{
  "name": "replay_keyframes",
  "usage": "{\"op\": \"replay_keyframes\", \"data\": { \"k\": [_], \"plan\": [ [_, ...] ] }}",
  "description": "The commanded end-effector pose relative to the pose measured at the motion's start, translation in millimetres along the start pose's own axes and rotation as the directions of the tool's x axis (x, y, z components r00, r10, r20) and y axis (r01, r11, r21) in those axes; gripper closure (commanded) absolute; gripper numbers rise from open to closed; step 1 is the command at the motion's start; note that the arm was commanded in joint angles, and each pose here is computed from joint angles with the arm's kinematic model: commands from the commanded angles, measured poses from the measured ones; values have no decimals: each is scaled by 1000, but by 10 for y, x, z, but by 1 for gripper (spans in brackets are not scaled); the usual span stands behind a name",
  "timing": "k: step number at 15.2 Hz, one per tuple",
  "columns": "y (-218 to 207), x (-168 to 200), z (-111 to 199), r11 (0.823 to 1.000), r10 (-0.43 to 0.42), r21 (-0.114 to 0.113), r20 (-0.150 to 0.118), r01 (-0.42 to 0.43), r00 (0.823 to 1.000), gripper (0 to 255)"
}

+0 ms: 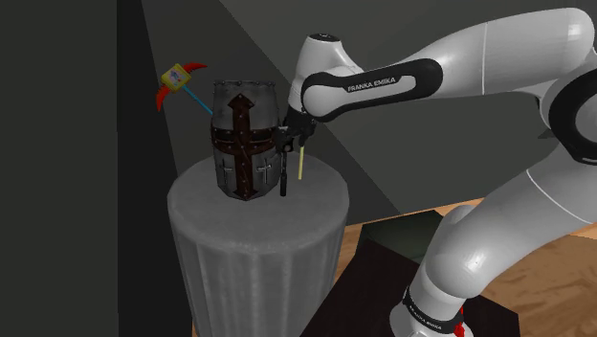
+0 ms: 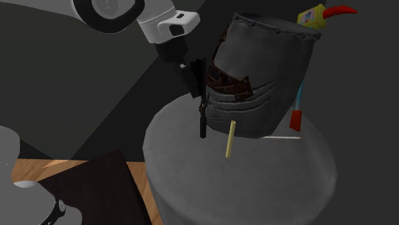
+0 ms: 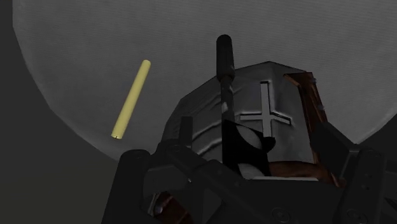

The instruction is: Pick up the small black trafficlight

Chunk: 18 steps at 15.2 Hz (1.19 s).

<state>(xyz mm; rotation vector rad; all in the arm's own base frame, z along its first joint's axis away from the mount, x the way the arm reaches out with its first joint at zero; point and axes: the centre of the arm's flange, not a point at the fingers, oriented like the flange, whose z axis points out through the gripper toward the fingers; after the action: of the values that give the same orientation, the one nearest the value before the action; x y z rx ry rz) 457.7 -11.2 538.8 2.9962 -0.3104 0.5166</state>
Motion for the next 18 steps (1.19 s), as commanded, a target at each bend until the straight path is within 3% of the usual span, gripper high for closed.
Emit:
{"op": "replay_keyframes", "data": {
  "k": [1,2,11,18],
  "plan": [
    [3,-6,33,1000,0,0,-1,0,1000,0],
    [11,-5,39,1000,0,0,-1,0,1000,255],
    [3,-6,33,1000,0,0,-1,0,1000,255],
    [21,119,-314,1000,0,0,-1,0,1000,255]
  ]
}}
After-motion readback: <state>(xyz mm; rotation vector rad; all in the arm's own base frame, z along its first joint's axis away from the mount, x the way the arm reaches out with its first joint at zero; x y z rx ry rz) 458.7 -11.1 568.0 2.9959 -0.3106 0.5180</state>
